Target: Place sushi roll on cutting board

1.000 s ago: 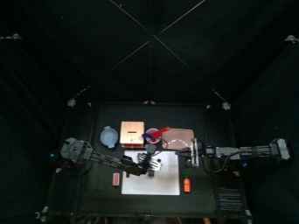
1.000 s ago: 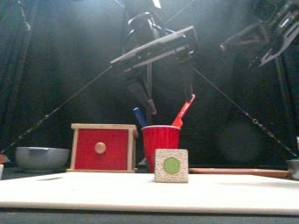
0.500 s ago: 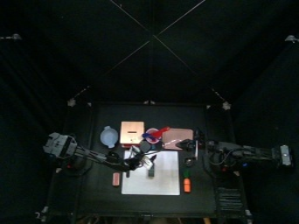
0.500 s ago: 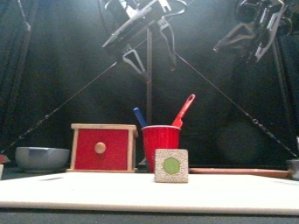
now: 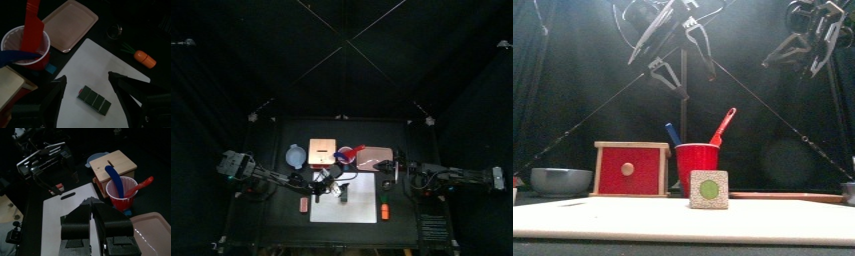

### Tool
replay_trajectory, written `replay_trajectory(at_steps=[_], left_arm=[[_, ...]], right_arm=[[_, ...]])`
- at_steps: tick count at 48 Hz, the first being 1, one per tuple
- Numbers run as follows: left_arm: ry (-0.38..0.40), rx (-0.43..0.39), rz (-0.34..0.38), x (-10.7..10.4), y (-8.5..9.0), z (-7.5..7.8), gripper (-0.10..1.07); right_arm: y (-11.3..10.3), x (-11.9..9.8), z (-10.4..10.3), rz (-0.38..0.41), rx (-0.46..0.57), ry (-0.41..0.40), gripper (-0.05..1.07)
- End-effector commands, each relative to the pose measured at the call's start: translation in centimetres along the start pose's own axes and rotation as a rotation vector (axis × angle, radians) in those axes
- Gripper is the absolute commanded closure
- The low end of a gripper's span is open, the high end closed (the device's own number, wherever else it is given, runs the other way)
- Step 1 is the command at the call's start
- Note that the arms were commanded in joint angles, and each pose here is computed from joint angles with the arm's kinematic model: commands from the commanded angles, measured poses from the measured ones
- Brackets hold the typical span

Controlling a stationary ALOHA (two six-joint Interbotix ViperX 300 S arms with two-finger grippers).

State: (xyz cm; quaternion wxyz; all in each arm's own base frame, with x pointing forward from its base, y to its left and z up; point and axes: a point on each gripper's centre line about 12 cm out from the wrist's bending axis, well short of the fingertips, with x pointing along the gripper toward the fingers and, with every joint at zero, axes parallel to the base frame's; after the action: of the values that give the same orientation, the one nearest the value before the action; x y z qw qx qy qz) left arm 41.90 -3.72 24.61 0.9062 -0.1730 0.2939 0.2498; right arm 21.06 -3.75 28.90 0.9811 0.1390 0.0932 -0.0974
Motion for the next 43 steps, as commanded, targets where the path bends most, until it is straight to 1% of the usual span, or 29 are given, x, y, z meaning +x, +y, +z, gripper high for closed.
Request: replay_trajectory(at_steps=[1, 12, 21, 28, 32, 38, 43], left_arm=[[-0.028, -0.017, -0.019, -0.9, -0.1, 1.1, -0.01], [-0.023, -0.009, -0.012, -0.9, 0.3, 0.7, -0.01], [-0.009, -0.021, 0.000, -0.9, 1.0, 0.2, -0.01], [-0.013, -0.021, 0.007, -1.0, 1.5, 0.0, -0.01], [-0.013, -0.036, 0.013, -1.1, 1.9, 0.0, -0.01], [-0.020, -0.069, 0.012, -1.2, 2.1, 0.1, -0.01], [-0.029, -0.074, 0.013, -1.2, 2.1, 0.2, -0.01]], right_arm=[[0.1, -0.3, 0.6, 0.002, -0.004, -0.029, 1.01], [-0.2, -0.5, 0.5, -0.009, -0.002, -0.034, 1.01], [-0.4, -0.4, 0.1, -0.013, 0.002, -0.024, 1.01], [-0.3, -0.5, 0.1, -0.013, -0.004, -0.025, 1.01], [-0.5, -0.5, 0.4, -0.019, -0.005, -0.033, 1.01], [-0.6, -0.5, 0.6, -0.027, 0.005, -0.046, 1.01], [-0.6, -0.5, 0.6, -0.027, 0.009, -0.052, 1.01]])
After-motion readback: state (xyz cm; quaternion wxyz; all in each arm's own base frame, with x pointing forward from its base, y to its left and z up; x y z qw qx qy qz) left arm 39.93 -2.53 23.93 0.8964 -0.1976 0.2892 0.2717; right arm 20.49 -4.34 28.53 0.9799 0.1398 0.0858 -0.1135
